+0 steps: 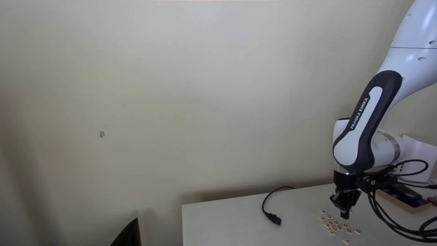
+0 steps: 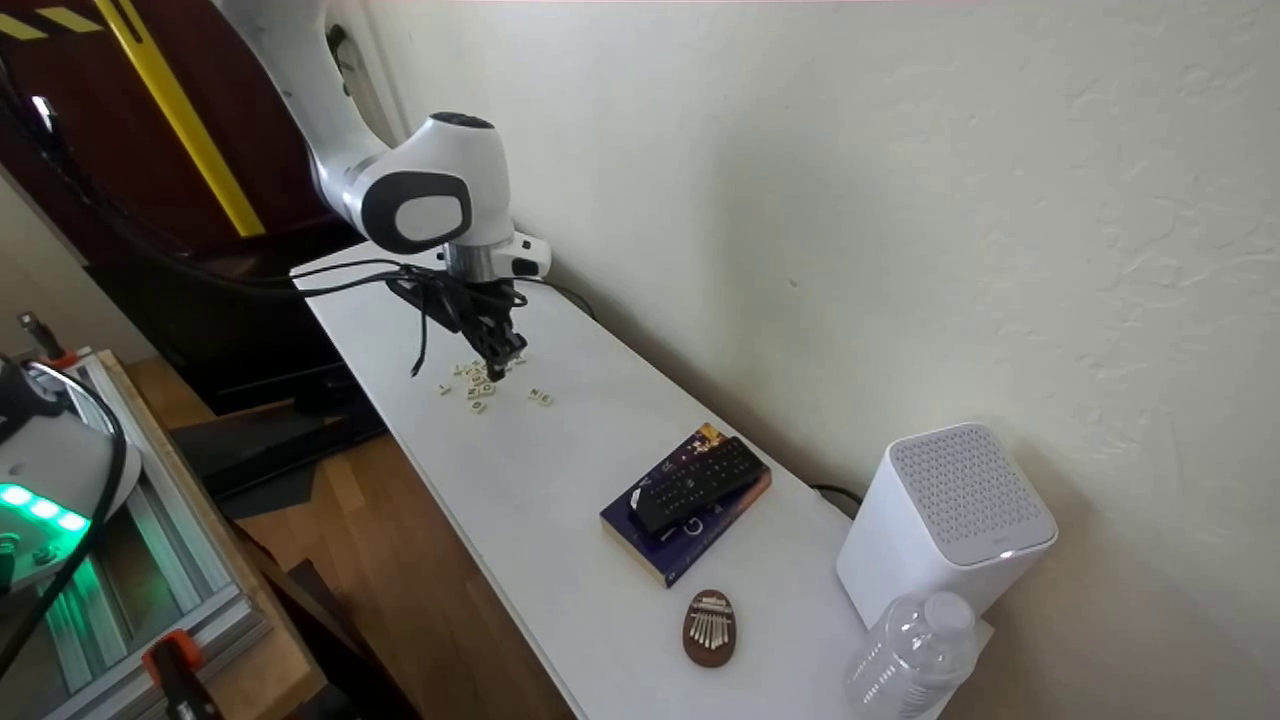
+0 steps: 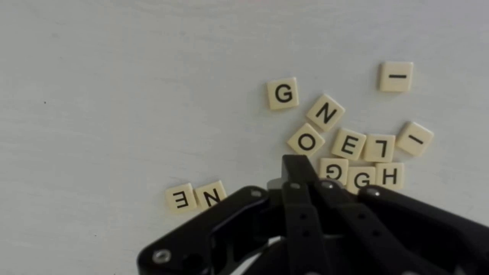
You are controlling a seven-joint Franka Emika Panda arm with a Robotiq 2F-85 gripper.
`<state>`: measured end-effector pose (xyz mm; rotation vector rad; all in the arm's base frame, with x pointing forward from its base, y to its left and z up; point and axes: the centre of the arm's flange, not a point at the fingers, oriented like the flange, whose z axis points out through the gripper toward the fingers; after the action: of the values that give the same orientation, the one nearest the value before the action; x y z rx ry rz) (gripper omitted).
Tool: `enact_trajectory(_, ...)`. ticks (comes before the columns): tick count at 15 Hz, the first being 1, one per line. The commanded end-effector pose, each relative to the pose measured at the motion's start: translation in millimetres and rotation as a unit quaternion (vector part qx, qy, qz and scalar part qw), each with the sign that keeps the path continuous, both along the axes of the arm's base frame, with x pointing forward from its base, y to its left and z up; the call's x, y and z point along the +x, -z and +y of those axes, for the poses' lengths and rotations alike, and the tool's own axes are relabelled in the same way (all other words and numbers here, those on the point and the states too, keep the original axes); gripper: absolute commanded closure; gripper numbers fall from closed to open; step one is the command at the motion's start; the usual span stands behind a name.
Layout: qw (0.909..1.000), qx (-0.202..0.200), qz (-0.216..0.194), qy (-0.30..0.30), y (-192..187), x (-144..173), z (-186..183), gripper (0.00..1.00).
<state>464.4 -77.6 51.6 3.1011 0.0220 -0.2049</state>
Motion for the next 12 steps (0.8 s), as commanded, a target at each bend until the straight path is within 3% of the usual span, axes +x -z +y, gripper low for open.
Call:
enact_trajectory(1, 0.9987, -0.006, 0.002, -0.051, -3.8, -9.2, 3.3, 1.0)
enact_trajectory(12, 0.9931, 0.002, 0.019, -0.116, 6.7, -10.1, 9.7, 1.0)
